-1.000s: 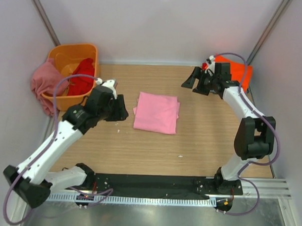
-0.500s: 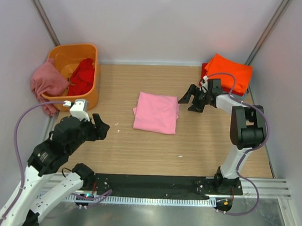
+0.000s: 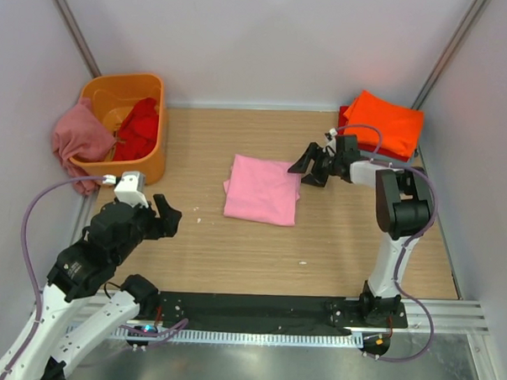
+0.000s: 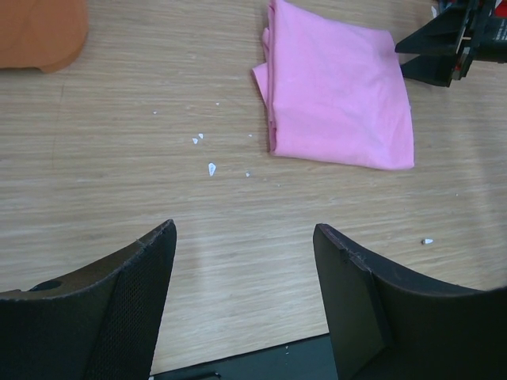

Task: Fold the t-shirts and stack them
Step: Neatly place the folded tshirt to the corner

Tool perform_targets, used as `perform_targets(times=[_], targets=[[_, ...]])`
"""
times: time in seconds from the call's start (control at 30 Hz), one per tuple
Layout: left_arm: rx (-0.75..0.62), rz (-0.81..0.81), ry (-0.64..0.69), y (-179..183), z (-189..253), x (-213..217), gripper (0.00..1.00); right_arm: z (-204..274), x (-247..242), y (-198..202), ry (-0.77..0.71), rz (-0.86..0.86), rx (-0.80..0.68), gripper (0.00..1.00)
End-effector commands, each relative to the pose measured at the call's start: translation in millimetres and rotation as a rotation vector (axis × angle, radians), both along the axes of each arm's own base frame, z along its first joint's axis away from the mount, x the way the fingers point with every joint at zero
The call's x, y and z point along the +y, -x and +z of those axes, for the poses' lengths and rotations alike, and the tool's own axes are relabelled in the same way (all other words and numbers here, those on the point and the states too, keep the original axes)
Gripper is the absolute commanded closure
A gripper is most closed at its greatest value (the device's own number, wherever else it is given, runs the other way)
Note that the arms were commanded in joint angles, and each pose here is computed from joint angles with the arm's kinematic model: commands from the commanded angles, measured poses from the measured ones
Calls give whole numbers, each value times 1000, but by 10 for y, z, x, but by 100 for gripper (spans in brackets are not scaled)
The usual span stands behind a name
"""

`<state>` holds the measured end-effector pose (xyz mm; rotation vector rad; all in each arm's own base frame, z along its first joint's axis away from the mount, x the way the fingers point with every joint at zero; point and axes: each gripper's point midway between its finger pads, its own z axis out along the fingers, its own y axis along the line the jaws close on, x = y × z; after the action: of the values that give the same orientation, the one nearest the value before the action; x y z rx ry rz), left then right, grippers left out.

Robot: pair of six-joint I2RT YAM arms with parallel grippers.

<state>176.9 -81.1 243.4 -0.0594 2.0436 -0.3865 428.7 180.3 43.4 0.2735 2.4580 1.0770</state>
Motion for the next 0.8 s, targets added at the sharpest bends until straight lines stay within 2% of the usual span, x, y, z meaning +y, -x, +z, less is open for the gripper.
perform_targets(times=[0.0, 0.23, 0.27, 0.33, 0.37, 0.43, 0.47, 0.63, 0.67, 0.7, 0.77], targets=[[-35, 17, 6, -75, 71, -3, 29, -422, 144, 192, 47, 5, 104, 25], [-41, 35, 0, -84, 63, 32, 28, -392, 393, 332, -13, 18, 107, 57], [-40, 36, -2, -83, 60, 36, 28, -374, 422, 345, -24, 19, 108, 66], [-38, 39, -4, -87, 58, 40, 28, -299, 474, 337, -42, 27, 87, 76], [-37, 39, -5, -88, 55, 39, 28, -195, 503, 297, -55, 32, 67, 87], [-36, 41, -6, -88, 53, 42, 28, -36, 515, 251, -66, 32, 47, 99], [-38, 44, -6, -88, 56, 48, 28, 229, 538, 155, -74, 33, -11, 98], [-48, 51, 1, -73, 68, 69, 28, 957, 421, -60, 6, 9, -121, 99], [-49, 51, 2, -71, 71, 70, 28, 1248, 410, -195, 14, 1, -181, 98], [-50, 51, 2, -68, 70, 73, 28, 1282, 343, -178, 42, -6, -149, 99], [-61, 51, 6, -64, 89, 80, 28, 1547, 240, -309, 88, -27, -182, 99]])
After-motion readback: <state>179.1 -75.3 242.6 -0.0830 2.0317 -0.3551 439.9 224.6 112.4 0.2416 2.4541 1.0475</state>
